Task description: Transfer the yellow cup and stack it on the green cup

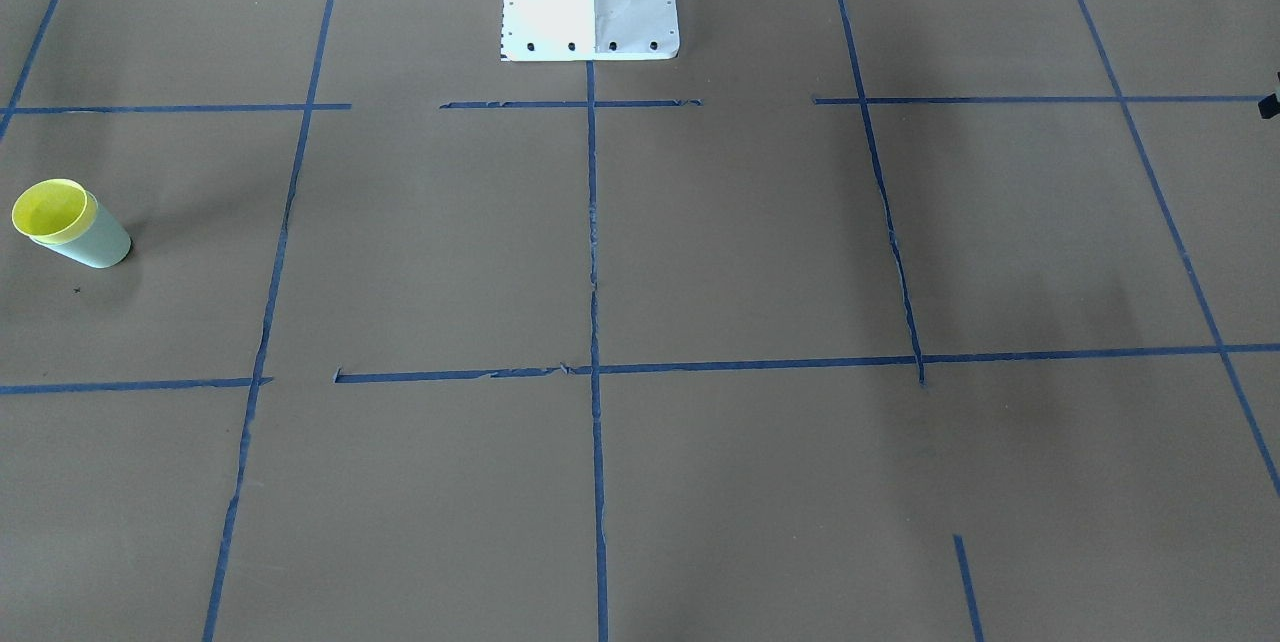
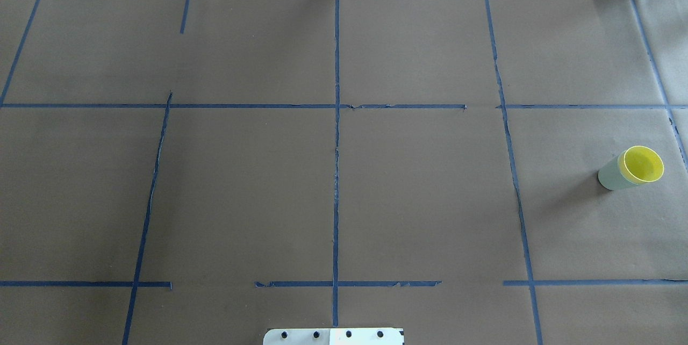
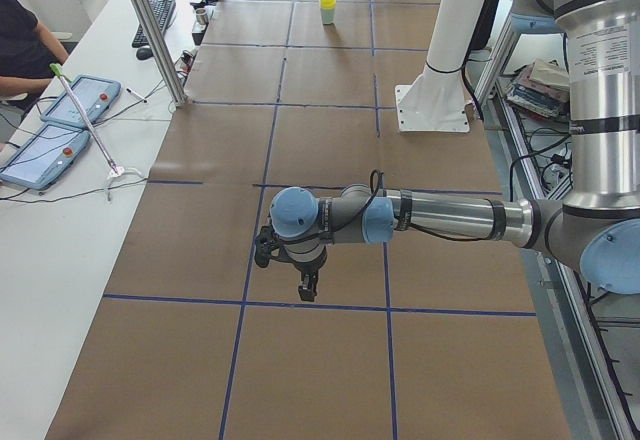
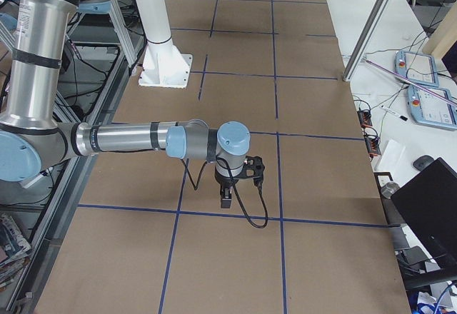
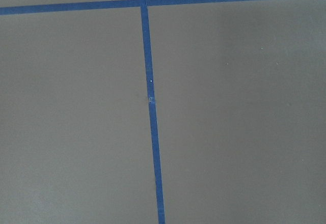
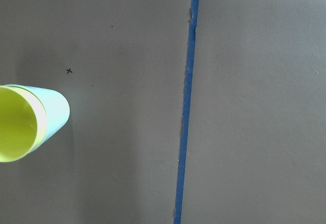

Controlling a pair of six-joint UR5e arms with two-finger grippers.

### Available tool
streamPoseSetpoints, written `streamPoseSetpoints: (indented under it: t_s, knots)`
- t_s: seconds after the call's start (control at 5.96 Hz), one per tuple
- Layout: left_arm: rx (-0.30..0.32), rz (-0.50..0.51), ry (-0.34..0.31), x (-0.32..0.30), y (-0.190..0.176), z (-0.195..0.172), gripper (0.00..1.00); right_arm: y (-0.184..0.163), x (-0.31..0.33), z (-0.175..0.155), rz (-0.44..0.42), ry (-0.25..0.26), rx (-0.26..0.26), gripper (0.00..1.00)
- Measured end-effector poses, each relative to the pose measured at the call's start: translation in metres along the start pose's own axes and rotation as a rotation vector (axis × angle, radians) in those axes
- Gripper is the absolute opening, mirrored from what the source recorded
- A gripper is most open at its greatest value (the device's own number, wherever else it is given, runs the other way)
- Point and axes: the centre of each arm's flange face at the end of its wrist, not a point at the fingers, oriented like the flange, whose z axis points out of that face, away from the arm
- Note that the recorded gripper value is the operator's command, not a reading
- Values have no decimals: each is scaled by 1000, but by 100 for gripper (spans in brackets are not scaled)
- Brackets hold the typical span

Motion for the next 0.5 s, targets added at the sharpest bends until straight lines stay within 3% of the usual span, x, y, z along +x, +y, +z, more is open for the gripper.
streamPoseSetpoints:
  t_s: [0.17,0.5]
  knots:
    - [-11,-37,-27,-11,8,-4,100,0,0,1,2,0,-1,100]
    - [-9,-67,-166,-31,11,-19,100,-1,0,0,2,-2,0,100]
